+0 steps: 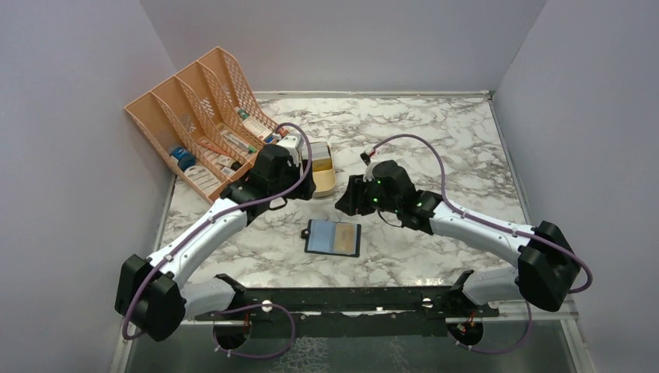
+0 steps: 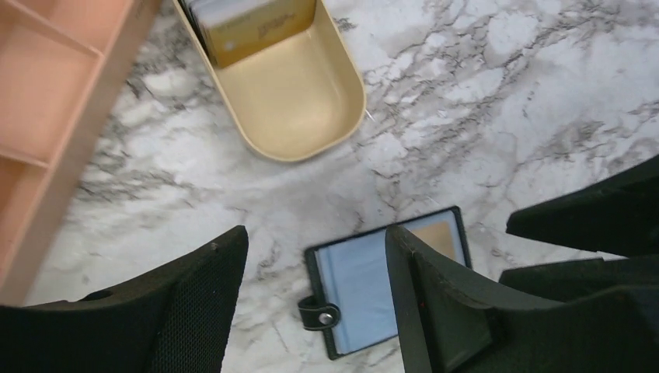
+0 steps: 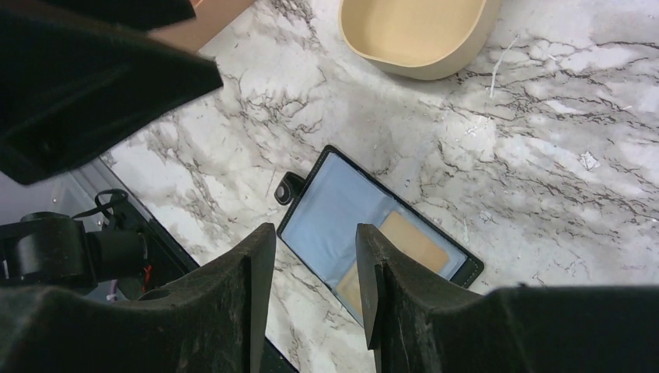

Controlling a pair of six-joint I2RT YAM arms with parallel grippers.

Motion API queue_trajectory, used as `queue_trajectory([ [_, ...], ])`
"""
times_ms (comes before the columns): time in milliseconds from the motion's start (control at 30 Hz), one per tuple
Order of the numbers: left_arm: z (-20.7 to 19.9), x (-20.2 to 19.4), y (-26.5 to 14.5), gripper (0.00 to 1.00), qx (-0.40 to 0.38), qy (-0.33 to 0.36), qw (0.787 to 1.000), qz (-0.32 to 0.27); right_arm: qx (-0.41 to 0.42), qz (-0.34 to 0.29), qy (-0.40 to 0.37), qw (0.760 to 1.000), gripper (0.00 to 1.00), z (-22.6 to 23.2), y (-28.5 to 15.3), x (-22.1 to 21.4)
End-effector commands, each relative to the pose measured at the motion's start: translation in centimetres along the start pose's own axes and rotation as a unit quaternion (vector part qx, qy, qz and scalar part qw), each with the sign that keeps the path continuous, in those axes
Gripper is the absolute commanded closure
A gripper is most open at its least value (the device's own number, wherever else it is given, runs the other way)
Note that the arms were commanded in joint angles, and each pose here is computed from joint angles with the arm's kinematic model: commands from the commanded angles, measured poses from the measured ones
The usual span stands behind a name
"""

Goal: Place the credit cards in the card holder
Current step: Pick up the credit card from the storage box.

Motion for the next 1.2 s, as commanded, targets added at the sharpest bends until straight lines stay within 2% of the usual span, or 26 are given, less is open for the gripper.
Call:
queue_trajectory([
  [0,0.5,3.9,0.4,0.31,0.039,0.152,0.988,0.003,0.016,-0.009,-0.003,1.000,0.56,0.4,-0.1,0.2],
  [167,-0.8,7.4,2.7,0.30,-0.006,0.272,0.962,0.030,0.025,-0.018,0.000,1.000,0.56,0.4,-1.3,-0.4],
  [400,-0.6,9.9,7.2,0.28,0.003,0.394,0.917,0.051,0.024,-0.041,0.002,0.999,0.56,0.2,-3.6,-0.8],
  [533,0.4,10.7,10.2,0.29,0.040,0.439,0.894,0.074,0.030,-0.049,0.004,0.998,0.56,0.0,-4.5,-1.4],
  [800,1.1,10.1,15.2,0.38,0.049,0.463,0.878,0.112,0.012,-0.052,0.014,0.998,0.56,-0.2,-5.4,-1.6],
  [1167,2.2,8.8,17.5,0.43,0.100,0.487,0.859,0.121,-0.006,-0.054,0.020,0.998,0.56,-0.2,-5.6,-1.0],
])
Point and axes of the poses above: each gripper's point midway between its finger pads, its own y axis out along the fingers, its own z axis along the line the jaws close on, x = y × z, the point moved 9 cm from there along -y, back along the fingers, and after that the axes turned 8 degrees about -y, right-handed, at the moved point
